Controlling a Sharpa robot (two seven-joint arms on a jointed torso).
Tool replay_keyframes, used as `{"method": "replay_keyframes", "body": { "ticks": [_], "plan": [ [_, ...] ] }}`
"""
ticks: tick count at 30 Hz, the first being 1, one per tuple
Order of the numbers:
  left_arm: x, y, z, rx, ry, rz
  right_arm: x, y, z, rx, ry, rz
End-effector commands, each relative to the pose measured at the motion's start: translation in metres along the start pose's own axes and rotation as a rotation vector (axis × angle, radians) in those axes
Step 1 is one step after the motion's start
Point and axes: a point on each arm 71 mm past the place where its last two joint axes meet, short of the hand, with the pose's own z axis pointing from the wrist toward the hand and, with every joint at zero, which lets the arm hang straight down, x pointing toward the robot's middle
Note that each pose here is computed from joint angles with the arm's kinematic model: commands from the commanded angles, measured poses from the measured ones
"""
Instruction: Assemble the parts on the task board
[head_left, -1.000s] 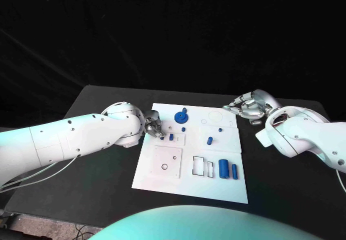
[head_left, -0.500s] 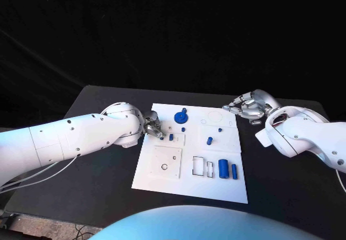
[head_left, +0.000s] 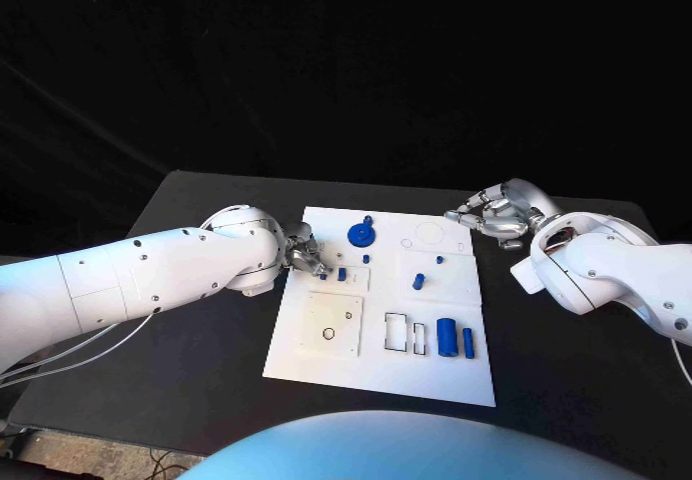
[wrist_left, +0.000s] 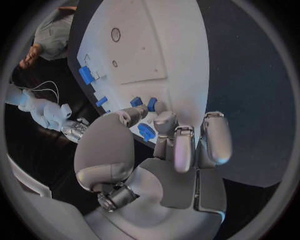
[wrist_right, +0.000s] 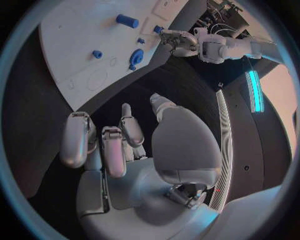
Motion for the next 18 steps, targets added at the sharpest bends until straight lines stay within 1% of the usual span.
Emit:
{"method": "replay_keyframes", "body": {
  "ticks": [1, 9, 18],
  "plan": [
    [0.0027, 0.0049, 0.0012, -0.032, 0.006, -0.005, 0.0002, 0.001, -0.0003, -0.015, -0.002, -0.009],
    [0.0013, 0.0067, 0.0004, -0.032, -0.007, -0.021, -0.0002, 0.0007, -0.0005, -0.015, -0.003, -0.009],
    [-0.0004, 0.0069, -0.0019, -0.017, -0.009, -0.088, -0.0005, 0.0005, -0.0006, -0.014, -0.004, -0.009]
  ]
}}
